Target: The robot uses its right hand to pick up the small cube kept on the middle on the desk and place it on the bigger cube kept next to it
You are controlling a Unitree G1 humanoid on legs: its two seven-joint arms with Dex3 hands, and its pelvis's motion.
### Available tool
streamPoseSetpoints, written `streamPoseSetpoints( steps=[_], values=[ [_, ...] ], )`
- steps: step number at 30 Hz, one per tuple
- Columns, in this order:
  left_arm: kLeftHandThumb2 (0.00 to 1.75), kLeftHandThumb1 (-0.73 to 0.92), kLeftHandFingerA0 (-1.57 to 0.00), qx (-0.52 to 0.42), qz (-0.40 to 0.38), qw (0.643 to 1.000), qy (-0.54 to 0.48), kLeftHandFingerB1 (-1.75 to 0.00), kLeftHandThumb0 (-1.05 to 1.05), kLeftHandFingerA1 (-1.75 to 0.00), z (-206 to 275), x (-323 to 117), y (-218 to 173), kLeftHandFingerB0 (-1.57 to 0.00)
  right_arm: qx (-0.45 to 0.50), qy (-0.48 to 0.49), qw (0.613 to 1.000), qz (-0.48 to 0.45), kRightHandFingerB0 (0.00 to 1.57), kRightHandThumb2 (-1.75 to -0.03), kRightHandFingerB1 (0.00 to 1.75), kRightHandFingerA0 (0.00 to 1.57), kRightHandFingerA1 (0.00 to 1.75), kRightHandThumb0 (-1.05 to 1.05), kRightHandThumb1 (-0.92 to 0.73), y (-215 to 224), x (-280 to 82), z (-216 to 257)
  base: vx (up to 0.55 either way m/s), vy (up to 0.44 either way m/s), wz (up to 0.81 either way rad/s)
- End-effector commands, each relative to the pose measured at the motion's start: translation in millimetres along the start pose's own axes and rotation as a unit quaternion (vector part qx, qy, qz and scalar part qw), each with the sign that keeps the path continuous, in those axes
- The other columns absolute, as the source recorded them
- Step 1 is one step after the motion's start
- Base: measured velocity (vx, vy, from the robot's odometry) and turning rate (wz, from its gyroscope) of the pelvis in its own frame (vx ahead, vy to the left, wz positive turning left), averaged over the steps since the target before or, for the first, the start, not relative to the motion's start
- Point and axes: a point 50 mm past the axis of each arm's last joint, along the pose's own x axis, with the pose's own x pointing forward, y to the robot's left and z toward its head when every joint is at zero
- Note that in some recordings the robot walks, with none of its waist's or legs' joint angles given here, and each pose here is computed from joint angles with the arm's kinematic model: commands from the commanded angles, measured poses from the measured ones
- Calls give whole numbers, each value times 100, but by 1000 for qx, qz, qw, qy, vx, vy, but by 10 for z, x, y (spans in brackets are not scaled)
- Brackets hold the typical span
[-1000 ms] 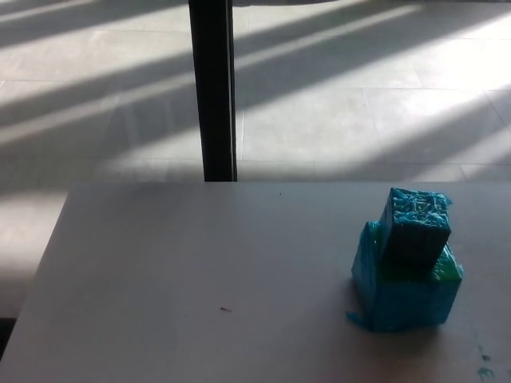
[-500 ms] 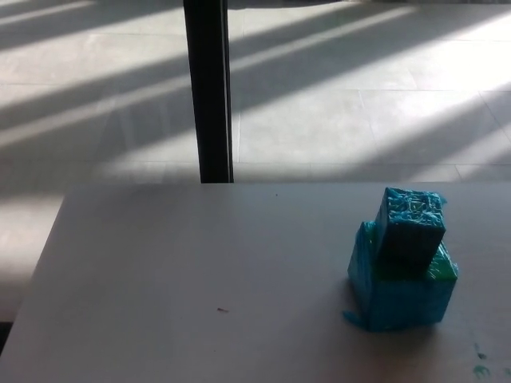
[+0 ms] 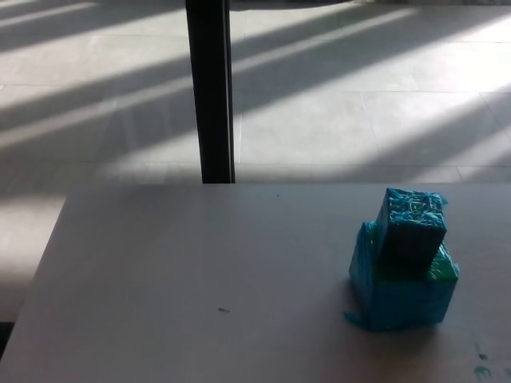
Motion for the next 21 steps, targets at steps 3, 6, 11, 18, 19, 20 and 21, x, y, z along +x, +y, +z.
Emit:
streamPoseSetpoints(
  steps=[3, 6, 11, 18, 19, 20, 21],
  values=[
    [63, 77, -46, -14, 6, 1000, -8, -48, -73, -64, 53, -4, 29, -45, 298, 95, 942, -119, 29, -55, 101, 49, 148, -49, -75, -6, -145, -422, 0, 0, 0],
    [63, 77, -45, -9, 8, 1000, -10, -46, -75, -63, 65, 3, 13, -43, 352, 123, 920, -117, 39, -63, 103, 58, 150, -49, -72, 97, -154, -516, 0, 0, 0],
    [63, 78, -50, -5, 11, 1000, -6, -46, -73, -61, 24, 0, 15, -45, 302, 150, 939, -70, 44, -61, 88, 65, 119, -56, -72, 236, -209, -613, 0, 0, 0],
    [63, 79, -50, 14, 14, 1000, -3, -45, -75, -60, 15, 2, 9, -43, 212, 164, 963, 20, 57, -60, 73, 84, 100, -54, -70, 510, -285, -699, 0, 0, 0],
    [101, 61, -48, 24, 14, 1000, -6, -56, -74, -67, 16, 0, 11, -39, 191, 159, 968, 32, 58, -61, 70, 87, 97, -55, -69, 530, -293, -696, 0, 0, 0],
    [64, 80, -52, 25, 14, 1000, -5, -44, -75, -60, 15, 0, 10, -43, 185, 156, 970, 34, 61, -60, 69, 87, 93, -56, -68, 539, -296, -691, 0, 0, 0],
    [64, 80, -50, 23, 14, 1000, -4, -44, -76, -60, 12, 1, 9, -44, 186, 153, 970, 35, 66, -59, 72, 92, 101, -55, -69, 549, -299, -683, 0, 0, 0]
  ],
)
